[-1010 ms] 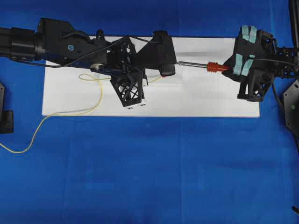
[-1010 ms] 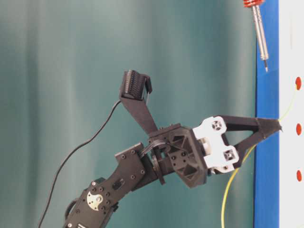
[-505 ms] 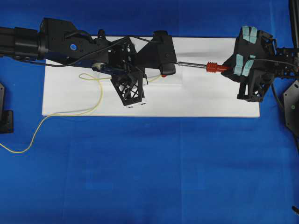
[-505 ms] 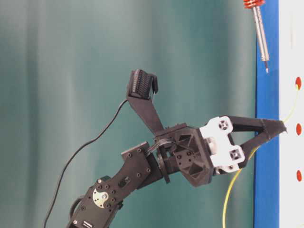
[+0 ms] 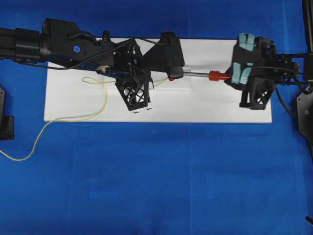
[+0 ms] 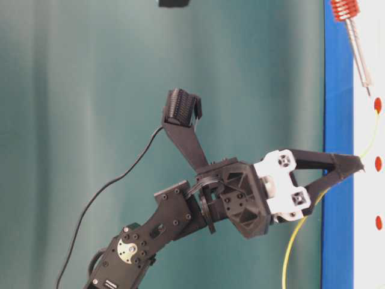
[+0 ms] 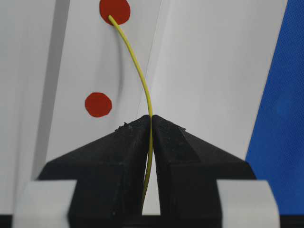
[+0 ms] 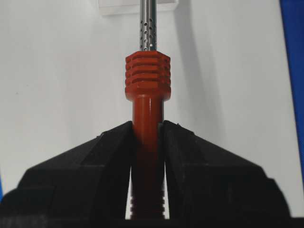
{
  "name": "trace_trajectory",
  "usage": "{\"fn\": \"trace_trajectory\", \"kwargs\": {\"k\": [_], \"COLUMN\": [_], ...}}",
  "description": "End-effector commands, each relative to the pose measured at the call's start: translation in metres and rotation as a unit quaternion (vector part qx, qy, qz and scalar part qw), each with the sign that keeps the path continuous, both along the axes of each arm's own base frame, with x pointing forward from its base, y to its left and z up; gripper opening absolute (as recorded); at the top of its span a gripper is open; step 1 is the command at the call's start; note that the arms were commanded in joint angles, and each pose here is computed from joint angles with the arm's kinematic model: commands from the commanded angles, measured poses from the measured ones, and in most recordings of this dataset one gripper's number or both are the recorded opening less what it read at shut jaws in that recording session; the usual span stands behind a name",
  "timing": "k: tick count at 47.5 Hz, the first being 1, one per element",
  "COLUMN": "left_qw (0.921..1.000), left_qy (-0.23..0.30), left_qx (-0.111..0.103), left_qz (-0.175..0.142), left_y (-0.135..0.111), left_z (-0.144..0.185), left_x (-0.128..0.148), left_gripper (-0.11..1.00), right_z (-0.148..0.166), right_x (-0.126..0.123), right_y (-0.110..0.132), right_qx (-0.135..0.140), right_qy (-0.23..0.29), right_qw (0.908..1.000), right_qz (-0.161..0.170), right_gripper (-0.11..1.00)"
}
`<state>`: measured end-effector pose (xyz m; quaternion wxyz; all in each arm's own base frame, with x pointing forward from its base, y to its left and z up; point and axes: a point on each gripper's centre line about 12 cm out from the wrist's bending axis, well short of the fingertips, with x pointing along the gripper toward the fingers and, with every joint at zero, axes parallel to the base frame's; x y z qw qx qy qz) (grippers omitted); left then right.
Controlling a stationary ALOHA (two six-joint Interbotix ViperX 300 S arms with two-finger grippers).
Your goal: Touch the tip of the soldering iron to the tip of the solder at the mark.
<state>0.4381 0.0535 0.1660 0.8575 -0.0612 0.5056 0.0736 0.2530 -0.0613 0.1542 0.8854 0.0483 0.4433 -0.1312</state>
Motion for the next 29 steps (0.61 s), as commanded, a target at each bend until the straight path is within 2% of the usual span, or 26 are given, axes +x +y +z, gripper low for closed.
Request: {"fn": "trace_trajectory", "kwargs": {"k": [1,29], "left_qw": [0.9998,0.9998], "left_qy": [-0.022,-0.017], "left_qx": [0.004,0.002], "left_qz": [-0.001,-0.006], "left_y": [0.0001,-0.0045], "left_z": [0.0159,0.0164], "left_x": [0.0049,0.0075], "left_gripper": [0.03,0.03], "right_z": [0.0085,0.0053], "right_x": [0.0103,0.013], "right_y": [-0.0012,0.005], "right_qx": [-0.002,-0.001], "right_qy": [-0.02,-0.014], "right_qw": [0.9998,0.9998], "right_qz": [0.002,0.015], "right_gripper": [0.08,0.08]}}
